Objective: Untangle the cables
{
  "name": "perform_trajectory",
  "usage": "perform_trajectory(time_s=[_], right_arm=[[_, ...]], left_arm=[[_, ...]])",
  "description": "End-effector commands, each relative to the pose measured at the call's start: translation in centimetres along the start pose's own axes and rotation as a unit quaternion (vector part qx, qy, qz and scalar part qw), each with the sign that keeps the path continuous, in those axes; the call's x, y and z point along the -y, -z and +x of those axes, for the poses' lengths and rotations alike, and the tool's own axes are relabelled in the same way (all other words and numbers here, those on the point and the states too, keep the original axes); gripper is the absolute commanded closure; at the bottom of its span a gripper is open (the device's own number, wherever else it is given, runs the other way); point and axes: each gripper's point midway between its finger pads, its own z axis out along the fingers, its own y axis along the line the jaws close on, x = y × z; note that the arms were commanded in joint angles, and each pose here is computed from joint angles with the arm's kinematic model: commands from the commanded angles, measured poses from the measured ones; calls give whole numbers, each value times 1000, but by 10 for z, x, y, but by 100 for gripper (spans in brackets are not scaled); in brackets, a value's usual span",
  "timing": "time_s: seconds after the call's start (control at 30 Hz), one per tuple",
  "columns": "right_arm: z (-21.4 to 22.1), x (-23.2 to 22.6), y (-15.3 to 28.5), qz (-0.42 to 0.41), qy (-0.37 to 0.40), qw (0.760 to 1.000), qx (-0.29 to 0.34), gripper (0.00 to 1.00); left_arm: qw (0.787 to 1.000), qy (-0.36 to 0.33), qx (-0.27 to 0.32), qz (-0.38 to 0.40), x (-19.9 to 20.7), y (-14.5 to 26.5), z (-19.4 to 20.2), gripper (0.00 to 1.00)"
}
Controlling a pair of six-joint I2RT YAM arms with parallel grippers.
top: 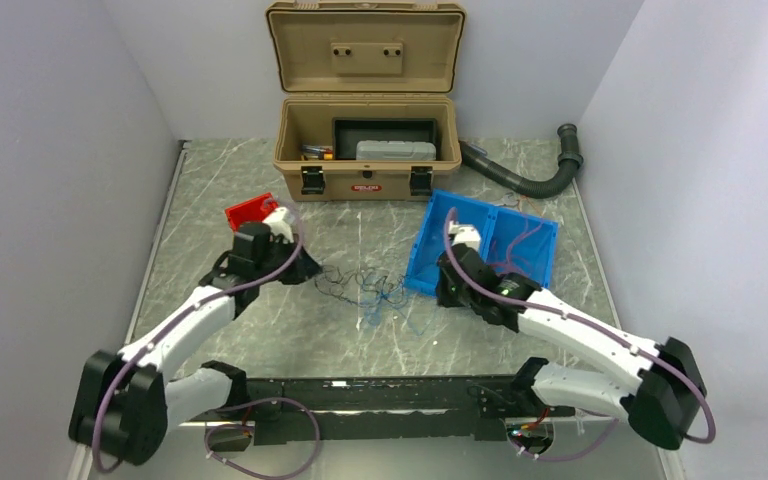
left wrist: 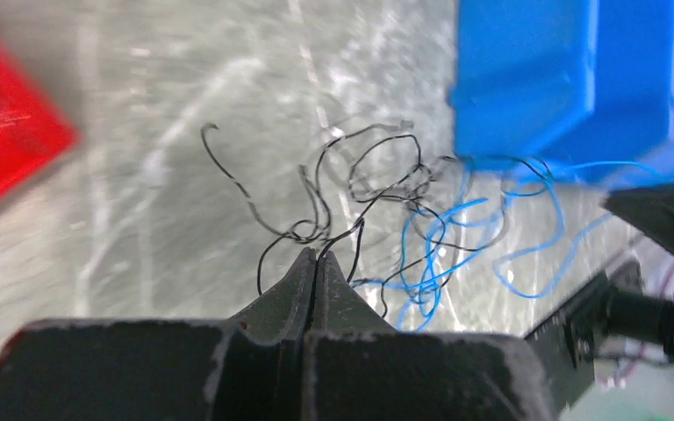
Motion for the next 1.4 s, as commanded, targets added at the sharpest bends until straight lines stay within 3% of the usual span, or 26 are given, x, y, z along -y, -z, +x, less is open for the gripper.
perform_trajectory(time_s=[0.0,0.23,0.5,0.8,0.9,1.0,1.17,1.37], right_arm=[[-42,52,38,101,-51,991,76,100],[-79,109,102,199,-135,954,181,100],[-120,141,178,264,-182,901,291,100],[-136,131,203,211,-177,902,333,100],[-143,102,196,128,-137,924,334,100],[-149,39,190,-31,-29,947,318,100],[-149,-21,189,-165,42,947,271,100],[-164,-65,217,-268,102,916,281,100]], left_arm=[[987,81,67,-122,-50,35,-13,100],[957,119,168,-204,-64,94,-37,100],[895,129,297,-307,-70,182,-66,100],[864,95,335,-364,-61,239,-86,100],[865,76,347,-355,-52,247,-96,100],[887,26,345,-306,-34,239,-106,100],[906,-22,334,-259,-17,227,-112,100],[923,-50,301,-236,-10,213,-109,100]])
